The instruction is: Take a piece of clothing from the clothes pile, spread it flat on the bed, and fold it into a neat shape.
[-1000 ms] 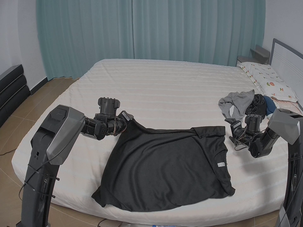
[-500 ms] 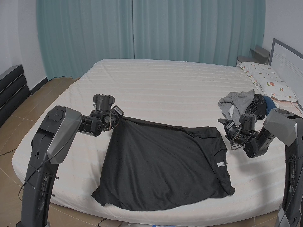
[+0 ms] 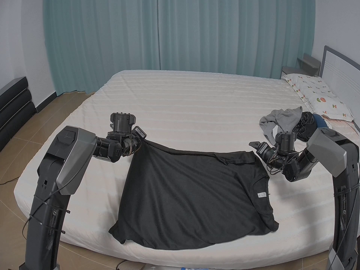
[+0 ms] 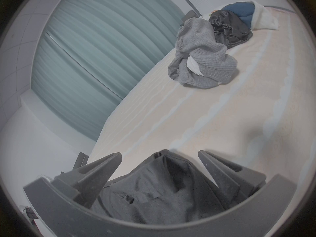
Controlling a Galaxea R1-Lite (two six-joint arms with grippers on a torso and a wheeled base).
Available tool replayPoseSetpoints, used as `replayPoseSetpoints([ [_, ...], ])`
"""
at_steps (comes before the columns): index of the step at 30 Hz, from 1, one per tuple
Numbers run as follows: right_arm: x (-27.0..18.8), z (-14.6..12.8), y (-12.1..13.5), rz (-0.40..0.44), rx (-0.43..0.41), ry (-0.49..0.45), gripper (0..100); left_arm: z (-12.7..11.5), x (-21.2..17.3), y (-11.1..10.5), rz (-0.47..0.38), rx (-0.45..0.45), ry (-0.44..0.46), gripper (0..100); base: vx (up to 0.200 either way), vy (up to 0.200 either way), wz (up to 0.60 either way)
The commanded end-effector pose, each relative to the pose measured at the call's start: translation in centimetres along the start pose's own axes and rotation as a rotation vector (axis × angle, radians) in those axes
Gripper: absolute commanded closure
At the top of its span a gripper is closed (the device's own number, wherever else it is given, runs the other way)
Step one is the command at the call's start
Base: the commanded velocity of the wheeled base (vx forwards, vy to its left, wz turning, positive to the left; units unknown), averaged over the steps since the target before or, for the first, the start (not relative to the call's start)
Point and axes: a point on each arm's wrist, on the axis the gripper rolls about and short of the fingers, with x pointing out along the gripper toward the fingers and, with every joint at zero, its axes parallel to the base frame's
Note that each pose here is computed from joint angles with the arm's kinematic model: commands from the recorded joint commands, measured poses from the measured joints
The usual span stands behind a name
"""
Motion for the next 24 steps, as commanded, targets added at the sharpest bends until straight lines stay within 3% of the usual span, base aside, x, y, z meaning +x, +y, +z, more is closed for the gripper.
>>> replayPoseSetpoints([
  [1, 0.9, 0.5, 0.9, 0.011, -0.042, -0.001, 0, -0.5, 0.0, -0.2, -0.003, 0.009, 0.009, 100, 0.000, 0.000, 0.00],
  [7, -0.1, 2.7, 3.7, 0.076, -0.052, -0.048, 0, -0.5, -0.1, -0.2, 0.002, 0.009, 0.011, 100, 0.000, 0.000, 0.00],
  [9, -0.6, 2.7, 4.1, 0.065, -0.043, -0.022, 0, -0.5, -0.1, -0.1, 0.003, 0.009, 0.012, 100, 0.000, 0.000, 0.00],
  [12, -0.4, 1.0, 3.9, 0.022, -0.023, 0.053, 0, -0.6, -0.1, -0.1, 0.007, 0.010, 0.015, 100, 0.000, 0.000, 0.00],
  [20, -0.6, -0.5, 4.1, -0.011, 0.069, 0.132, 0, -0.7, -0.2, -0.1, 0.018, 0.010, 0.024, 100, 0.000, 0.000, 0.00],
  [24, -0.3, -1.3, 3.5, -0.044, 0.074, 0.168, 0, -0.7, -0.2, -0.1, 0.018, 0.010, 0.024, 100, 0.000, 0.000, 0.00],
])
